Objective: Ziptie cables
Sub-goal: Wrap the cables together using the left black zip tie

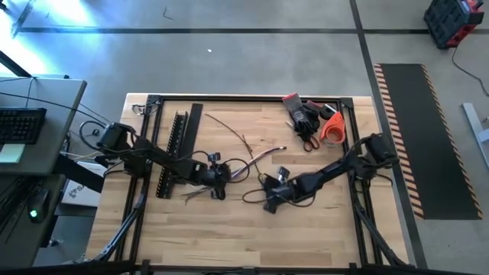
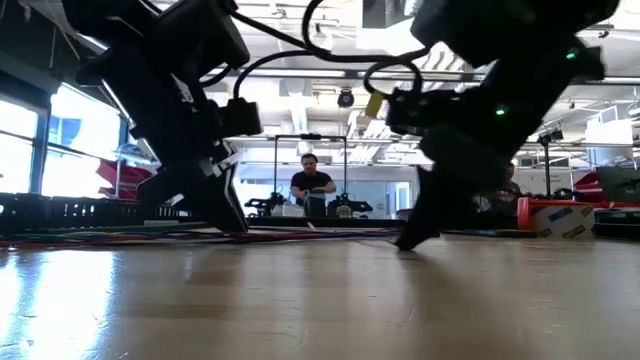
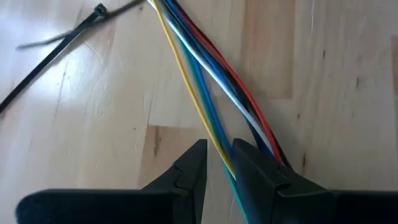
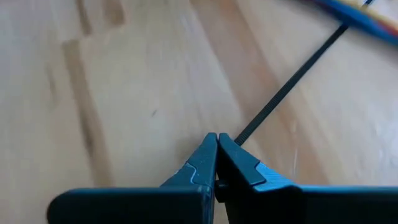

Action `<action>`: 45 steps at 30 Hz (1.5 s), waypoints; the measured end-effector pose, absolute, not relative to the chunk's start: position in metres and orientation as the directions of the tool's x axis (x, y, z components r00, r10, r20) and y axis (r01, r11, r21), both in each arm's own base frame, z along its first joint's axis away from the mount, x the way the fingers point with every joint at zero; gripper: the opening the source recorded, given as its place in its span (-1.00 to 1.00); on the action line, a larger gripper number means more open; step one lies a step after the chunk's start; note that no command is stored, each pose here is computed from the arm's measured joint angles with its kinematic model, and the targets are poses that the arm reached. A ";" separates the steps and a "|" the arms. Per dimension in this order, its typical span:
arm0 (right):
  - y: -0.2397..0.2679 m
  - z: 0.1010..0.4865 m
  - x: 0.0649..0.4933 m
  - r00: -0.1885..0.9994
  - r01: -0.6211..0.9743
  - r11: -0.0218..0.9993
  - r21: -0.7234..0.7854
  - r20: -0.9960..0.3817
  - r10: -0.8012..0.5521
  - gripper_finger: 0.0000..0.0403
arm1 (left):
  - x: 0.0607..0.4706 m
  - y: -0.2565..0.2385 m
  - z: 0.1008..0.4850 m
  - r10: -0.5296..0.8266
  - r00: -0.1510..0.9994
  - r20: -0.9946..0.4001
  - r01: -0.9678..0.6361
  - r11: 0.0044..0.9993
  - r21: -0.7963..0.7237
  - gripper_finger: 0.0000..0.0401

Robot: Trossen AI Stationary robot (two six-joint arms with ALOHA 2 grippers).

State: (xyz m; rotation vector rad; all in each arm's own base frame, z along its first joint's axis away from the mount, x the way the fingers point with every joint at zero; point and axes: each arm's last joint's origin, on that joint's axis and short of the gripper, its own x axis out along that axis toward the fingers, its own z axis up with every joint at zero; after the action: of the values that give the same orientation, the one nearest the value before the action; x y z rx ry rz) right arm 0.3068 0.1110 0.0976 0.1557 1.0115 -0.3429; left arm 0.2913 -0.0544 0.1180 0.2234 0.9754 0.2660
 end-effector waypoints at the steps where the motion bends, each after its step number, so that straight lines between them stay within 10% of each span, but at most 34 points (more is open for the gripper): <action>1: 0.115 0.098 0.304 0.476 0.361 0.932 -0.026 -0.854 -0.209 -1.00 | 0.292 -0.055 0.117 0.319 0.536 -0.782 -0.122 0.945 0.302 -0.69; 18: 0.081 0.105 0.322 0.528 0.137 0.981 -0.138 -0.828 -0.190 -1.00 | 0.329 -0.036 0.148 0.271 0.831 -0.486 -0.222 0.962 0.157 -0.64; 29: 0.063 0.108 0.333 0.582 -0.167 0.945 -0.282 -0.802 -0.136 -1.00 | 0.325 0.014 0.141 0.392 0.731 -0.558 -0.372 0.915 0.155 -0.46; 45: 0.048 0.104 0.331 0.565 -0.222 0.942 -0.251 -0.821 -0.085 -1.00 | 0.346 0.035 0.085 0.174 0.762 -0.624 -0.248 0.968 -0.033 -0.37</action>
State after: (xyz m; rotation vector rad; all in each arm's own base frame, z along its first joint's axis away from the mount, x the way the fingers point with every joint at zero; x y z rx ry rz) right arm 0.3314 0.0483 0.1036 -0.3459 0.9720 0.0823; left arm 0.3461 0.0347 0.0848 -0.1156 0.6666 0.2298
